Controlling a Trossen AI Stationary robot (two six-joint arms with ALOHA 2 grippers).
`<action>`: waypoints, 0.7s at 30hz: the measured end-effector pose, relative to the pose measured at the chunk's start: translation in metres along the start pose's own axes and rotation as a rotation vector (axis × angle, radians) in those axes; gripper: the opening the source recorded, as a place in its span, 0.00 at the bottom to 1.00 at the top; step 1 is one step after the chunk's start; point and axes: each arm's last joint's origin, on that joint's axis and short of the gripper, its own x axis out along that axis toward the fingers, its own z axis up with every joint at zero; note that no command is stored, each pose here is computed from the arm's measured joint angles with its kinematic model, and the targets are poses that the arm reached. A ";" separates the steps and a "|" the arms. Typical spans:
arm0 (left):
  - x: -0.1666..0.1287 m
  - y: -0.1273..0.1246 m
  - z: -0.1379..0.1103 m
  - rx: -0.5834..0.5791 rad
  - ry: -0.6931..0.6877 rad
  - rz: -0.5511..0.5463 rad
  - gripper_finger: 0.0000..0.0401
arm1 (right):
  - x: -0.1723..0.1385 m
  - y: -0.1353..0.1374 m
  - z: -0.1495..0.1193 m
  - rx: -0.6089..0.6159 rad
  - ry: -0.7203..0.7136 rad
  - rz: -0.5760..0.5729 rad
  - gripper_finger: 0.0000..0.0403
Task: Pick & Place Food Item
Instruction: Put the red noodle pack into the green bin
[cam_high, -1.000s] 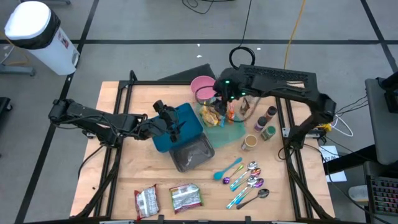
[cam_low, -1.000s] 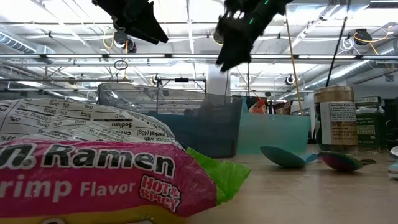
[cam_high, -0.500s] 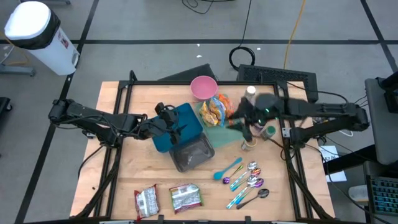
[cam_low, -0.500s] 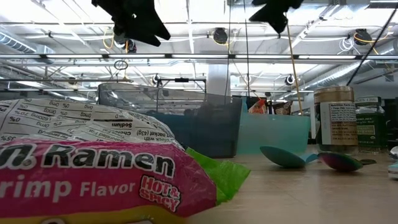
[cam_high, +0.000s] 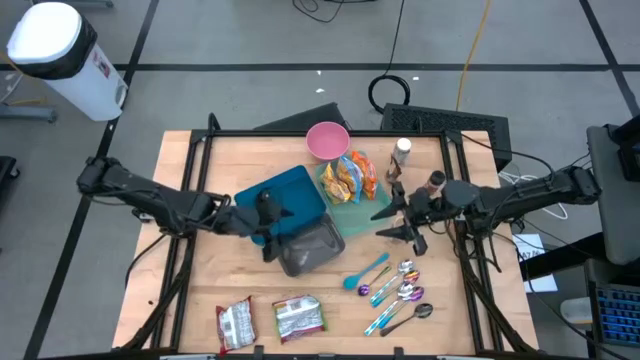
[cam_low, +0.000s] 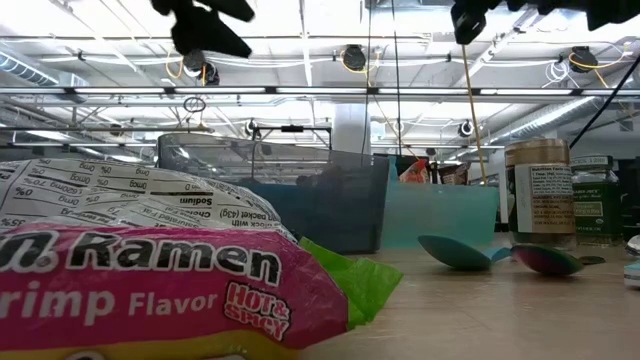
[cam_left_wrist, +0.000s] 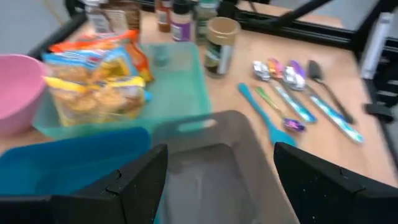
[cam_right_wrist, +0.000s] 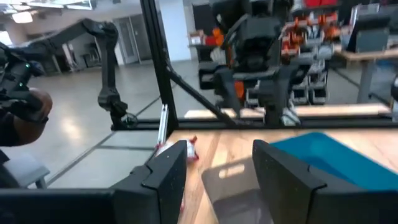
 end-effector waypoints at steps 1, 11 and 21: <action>-0.002 -0.004 -0.002 -0.004 0.004 -0.014 0.74 | 0.000 0.000 0.000 -0.003 -0.005 0.001 0.43; -0.016 -0.035 -0.023 -0.088 0.176 -0.225 0.74 | 0.000 0.000 0.003 -0.006 -0.035 0.004 0.43; -0.037 -0.066 -0.086 -0.368 0.665 -0.101 0.74 | 0.003 0.000 0.001 0.014 -0.026 0.004 0.42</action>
